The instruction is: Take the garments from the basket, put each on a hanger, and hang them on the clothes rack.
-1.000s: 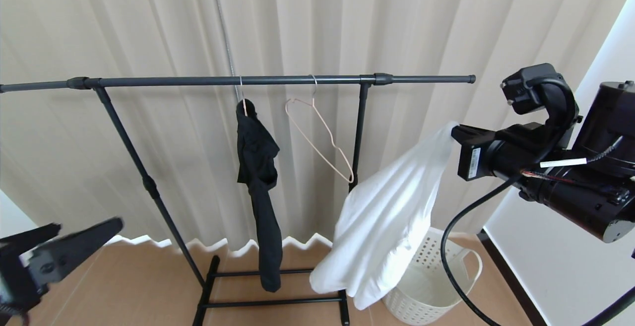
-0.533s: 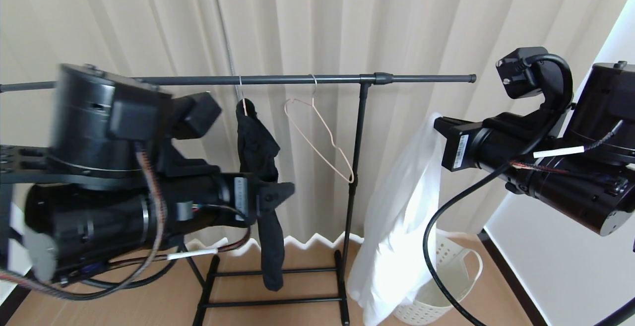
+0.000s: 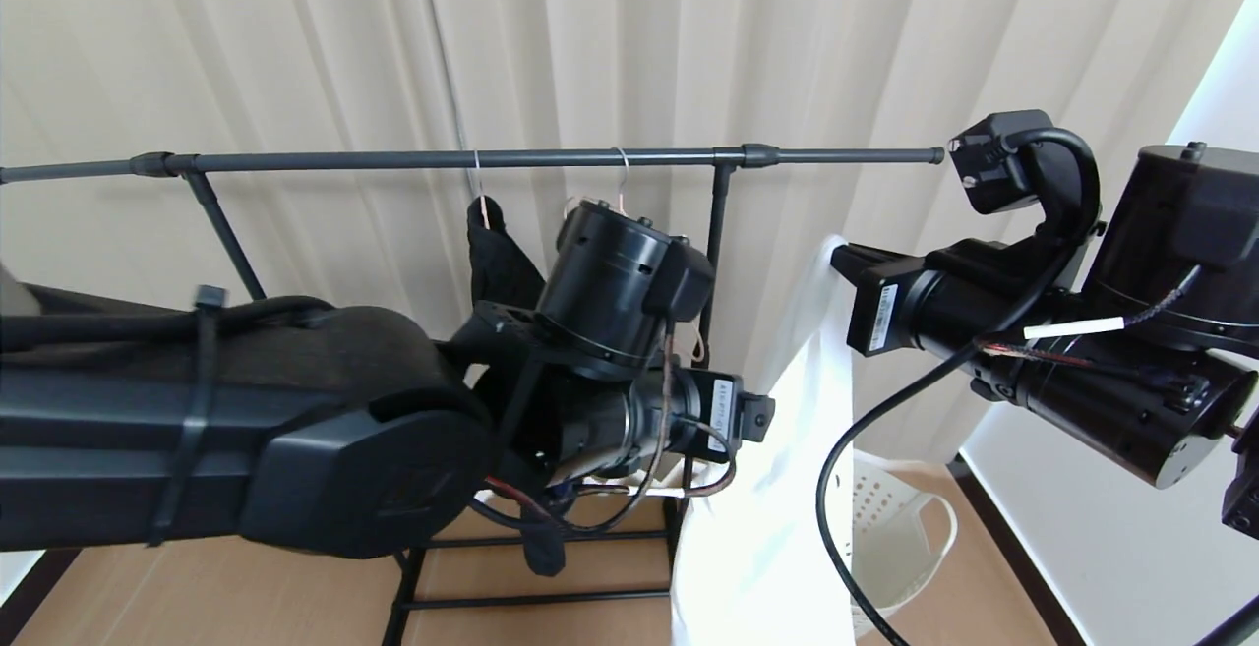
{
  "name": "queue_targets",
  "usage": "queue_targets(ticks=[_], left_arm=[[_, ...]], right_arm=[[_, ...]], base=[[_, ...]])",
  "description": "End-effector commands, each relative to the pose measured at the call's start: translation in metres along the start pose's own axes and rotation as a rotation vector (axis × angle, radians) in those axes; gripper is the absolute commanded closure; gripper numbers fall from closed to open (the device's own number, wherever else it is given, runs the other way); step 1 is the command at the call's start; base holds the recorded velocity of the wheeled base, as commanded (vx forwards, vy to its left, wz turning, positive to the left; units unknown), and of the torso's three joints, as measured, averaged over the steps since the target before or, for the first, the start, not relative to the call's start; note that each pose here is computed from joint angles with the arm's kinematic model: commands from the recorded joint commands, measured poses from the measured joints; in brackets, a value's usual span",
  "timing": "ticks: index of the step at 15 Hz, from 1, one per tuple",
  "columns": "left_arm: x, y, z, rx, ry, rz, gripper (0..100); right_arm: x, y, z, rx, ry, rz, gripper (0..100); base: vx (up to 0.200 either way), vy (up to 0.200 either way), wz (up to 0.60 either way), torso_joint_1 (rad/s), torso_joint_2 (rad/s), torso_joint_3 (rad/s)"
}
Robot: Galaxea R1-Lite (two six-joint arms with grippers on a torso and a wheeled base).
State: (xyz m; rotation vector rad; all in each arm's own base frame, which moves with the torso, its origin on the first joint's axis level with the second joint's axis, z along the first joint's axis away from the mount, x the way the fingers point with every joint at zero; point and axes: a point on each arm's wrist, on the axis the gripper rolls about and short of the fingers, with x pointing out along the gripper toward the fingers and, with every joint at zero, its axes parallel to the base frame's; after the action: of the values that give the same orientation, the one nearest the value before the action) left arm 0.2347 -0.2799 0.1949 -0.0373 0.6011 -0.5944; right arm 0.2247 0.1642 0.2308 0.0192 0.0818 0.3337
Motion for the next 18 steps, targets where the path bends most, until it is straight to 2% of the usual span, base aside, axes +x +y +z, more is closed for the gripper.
queue_targets(ticks=[1, 6, 10, 18], left_arm=[[0.024, -0.006, -0.010, 0.008, 0.041, -0.022, 0], [0.034, 0.001, -0.010, -0.011, 0.042, -0.009, 0], [0.036, 0.024, -0.004, -0.090, 0.022, 0.074, 0], [0.048, 0.047, -0.010, -0.124, 0.042, 0.137, 0]], right_arm=[[-0.001, 0.003, -0.002, -0.002, 0.005, 0.007, 100], [-0.008, 0.014, 0.000, -0.003, -0.003, 0.050, 100], [-0.019, 0.010, 0.006, 0.005, -0.029, 0.054, 100], [-0.039, 0.003, 0.022, 0.018, -0.088, 0.061, 100]], base=[[0.000, 0.000, 0.00, 0.000, 0.00, 0.000], [0.000, 0.000, 0.00, 0.000, 0.00, 0.000], [0.000, 0.000, 0.00, 0.000, 0.00, 0.000], [0.000, 0.000, 0.00, 0.000, 0.00, 0.000]])
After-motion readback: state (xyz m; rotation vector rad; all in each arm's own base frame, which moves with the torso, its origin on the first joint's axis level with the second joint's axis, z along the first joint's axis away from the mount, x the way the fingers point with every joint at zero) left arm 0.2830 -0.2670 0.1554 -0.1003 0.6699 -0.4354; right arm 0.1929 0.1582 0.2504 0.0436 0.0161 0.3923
